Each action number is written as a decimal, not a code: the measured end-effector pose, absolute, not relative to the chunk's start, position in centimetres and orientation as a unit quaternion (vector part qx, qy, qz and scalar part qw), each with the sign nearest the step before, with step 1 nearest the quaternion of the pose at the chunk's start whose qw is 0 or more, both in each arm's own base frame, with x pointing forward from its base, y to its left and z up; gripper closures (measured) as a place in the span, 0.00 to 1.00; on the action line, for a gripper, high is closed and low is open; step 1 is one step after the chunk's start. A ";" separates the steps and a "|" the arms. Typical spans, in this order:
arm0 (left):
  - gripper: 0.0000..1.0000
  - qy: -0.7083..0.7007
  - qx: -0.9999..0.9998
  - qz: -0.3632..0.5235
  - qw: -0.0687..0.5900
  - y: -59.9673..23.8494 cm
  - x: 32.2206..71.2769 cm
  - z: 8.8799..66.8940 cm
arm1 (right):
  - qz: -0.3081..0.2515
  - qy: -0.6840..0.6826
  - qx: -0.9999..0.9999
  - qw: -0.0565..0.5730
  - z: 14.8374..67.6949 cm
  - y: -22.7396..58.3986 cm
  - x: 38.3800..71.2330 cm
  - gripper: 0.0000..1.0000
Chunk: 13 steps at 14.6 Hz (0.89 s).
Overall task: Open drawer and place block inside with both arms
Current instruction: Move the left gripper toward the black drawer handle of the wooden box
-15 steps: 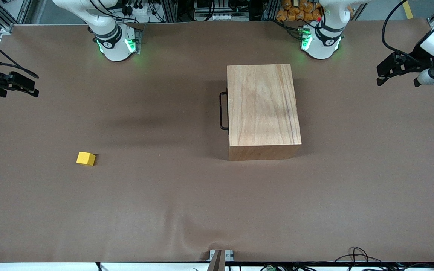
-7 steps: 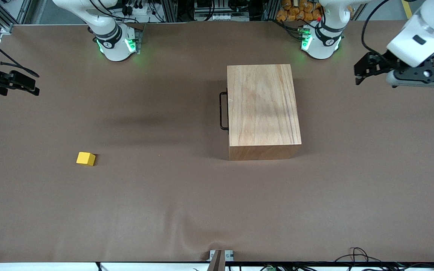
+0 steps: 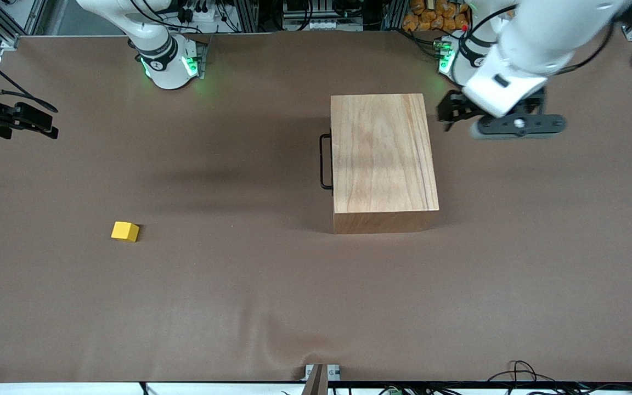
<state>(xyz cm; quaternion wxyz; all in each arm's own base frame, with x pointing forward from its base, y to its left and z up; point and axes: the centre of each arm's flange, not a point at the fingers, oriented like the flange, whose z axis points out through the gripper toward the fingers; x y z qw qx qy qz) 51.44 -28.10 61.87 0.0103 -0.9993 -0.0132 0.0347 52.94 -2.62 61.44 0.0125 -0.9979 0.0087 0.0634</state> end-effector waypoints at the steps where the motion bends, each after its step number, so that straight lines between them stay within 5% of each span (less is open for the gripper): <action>1: 0.00 -0.023 -0.999 0.038 0.012 -30.3 51.4 61.1 | 0.068 0.009 -0.998 0.013 61.4 -2.6 52.8 0.00; 13: 0.00 -0.050 -0.991 0.013 0.122 -53.3 44.7 45.7 | 0.076 0.012 -0.997 0.013 61.1 -2.9 52.7 0.00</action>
